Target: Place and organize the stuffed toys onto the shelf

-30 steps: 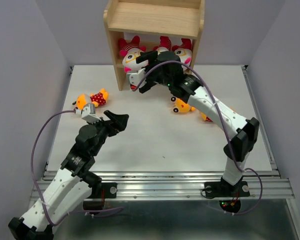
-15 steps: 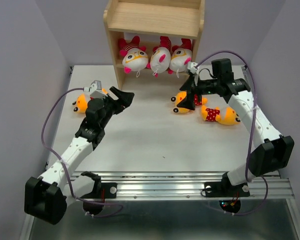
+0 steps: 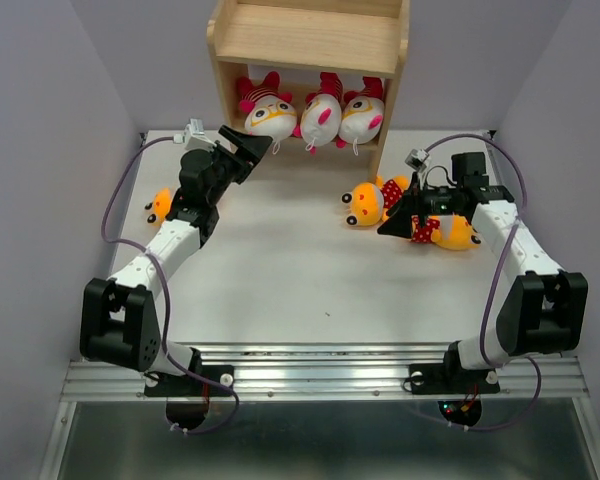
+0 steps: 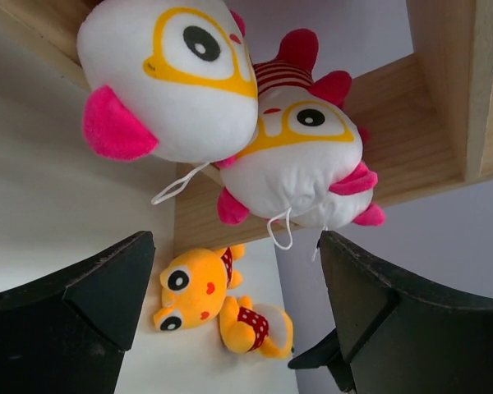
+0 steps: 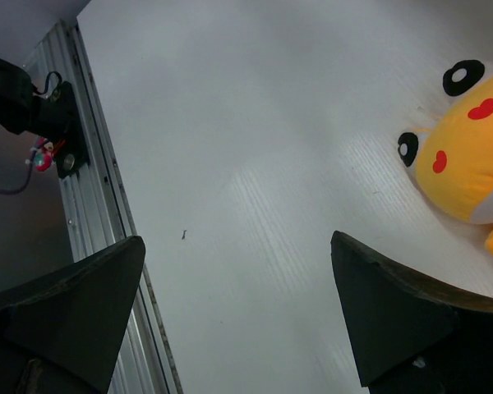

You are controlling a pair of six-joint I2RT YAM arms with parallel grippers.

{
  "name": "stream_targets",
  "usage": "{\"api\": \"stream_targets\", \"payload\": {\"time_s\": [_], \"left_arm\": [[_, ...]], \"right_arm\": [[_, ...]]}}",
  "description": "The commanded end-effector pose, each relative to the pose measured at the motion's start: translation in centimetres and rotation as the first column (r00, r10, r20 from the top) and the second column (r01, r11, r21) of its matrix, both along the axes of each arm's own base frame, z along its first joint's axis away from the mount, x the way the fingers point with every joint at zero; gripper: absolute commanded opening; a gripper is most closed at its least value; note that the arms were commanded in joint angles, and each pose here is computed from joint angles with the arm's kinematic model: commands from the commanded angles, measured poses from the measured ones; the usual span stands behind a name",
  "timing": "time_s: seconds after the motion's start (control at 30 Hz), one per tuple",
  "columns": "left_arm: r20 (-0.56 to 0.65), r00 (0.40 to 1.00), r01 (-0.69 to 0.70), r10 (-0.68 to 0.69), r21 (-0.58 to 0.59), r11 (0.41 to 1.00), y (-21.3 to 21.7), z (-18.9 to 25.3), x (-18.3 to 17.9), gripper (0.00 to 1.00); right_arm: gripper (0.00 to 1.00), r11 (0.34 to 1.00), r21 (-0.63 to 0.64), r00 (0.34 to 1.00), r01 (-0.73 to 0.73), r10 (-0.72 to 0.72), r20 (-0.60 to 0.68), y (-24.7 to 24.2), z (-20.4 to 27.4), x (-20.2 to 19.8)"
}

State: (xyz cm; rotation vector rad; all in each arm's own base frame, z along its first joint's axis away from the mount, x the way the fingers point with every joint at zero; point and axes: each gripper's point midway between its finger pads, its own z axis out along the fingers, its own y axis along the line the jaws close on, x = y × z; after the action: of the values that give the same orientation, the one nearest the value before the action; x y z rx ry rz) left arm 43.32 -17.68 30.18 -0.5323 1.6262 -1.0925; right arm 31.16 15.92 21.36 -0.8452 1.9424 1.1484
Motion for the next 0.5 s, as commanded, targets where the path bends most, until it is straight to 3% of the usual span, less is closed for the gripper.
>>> {"api": "stream_targets", "payload": {"time_s": [0.0, 0.47], "left_arm": [[0.116, 0.993, 0.005, 0.008, -0.103, 0.995, -0.5, 5.1, 1.7, 0.92], [-0.019, 0.994, -0.107, 0.106, -0.269, 0.957, -0.6, 2.6, 8.2, 0.84]], "right_arm": [[1.00, 0.999, 0.045, 0.998, 0.004, -0.007, 0.069, 0.2, 1.8, 0.2], [1.00, 0.999, 0.047, 0.997, 0.028, -0.032, 0.073, -0.3, 1.7, 0.2]]}}
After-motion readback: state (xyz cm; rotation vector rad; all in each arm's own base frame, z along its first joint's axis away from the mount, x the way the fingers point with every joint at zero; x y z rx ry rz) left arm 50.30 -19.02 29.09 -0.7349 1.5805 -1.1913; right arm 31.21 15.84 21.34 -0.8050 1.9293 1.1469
